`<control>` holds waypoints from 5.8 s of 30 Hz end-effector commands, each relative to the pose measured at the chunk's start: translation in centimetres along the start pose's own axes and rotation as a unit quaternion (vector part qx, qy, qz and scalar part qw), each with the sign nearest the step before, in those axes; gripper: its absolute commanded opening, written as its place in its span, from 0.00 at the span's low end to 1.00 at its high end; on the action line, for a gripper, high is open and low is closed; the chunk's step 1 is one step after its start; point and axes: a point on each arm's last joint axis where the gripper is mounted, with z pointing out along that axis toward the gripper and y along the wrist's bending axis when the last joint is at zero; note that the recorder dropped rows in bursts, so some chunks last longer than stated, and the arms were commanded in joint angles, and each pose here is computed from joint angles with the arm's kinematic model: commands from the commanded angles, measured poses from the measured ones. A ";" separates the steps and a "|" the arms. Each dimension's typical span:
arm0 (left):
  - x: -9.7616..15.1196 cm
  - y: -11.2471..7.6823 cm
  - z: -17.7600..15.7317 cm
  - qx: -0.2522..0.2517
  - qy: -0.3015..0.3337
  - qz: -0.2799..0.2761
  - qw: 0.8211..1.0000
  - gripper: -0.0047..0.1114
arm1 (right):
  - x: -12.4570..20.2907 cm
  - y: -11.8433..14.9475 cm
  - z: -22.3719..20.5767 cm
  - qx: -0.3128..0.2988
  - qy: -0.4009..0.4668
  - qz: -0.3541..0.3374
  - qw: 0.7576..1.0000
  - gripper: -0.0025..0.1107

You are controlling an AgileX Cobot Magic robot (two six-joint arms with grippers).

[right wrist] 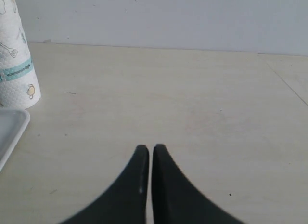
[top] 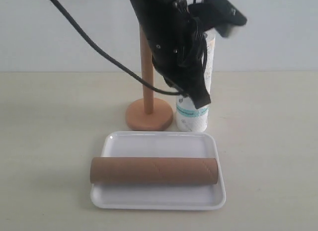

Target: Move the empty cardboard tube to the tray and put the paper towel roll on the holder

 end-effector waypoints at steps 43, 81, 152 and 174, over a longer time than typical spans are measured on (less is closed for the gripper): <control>38.0 -12.8 -4.5 -0.326 -0.362 -0.434 0.758 0.08 | -0.1 0.0 0.0 0.002 -0.007 0.002 1.000 0.04; 38.8 -13.6 -4.5 -0.366 -0.325 -0.399 0.775 0.08 | -0.1 0.0 0.0 0.002 -0.007 0.002 1.000 0.04; 38.8 -13.6 -4.5 -0.366 -0.325 -0.399 0.775 0.08 | -7.0 1.4 17.6 -0.061 -0.002 0.048 0.997 0.04; 38.8 -13.6 -4.5 -0.366 -0.325 -0.399 0.775 0.08 | -4.8 7.8 24.1 -0.423 -0.074 0.012 0.903 0.84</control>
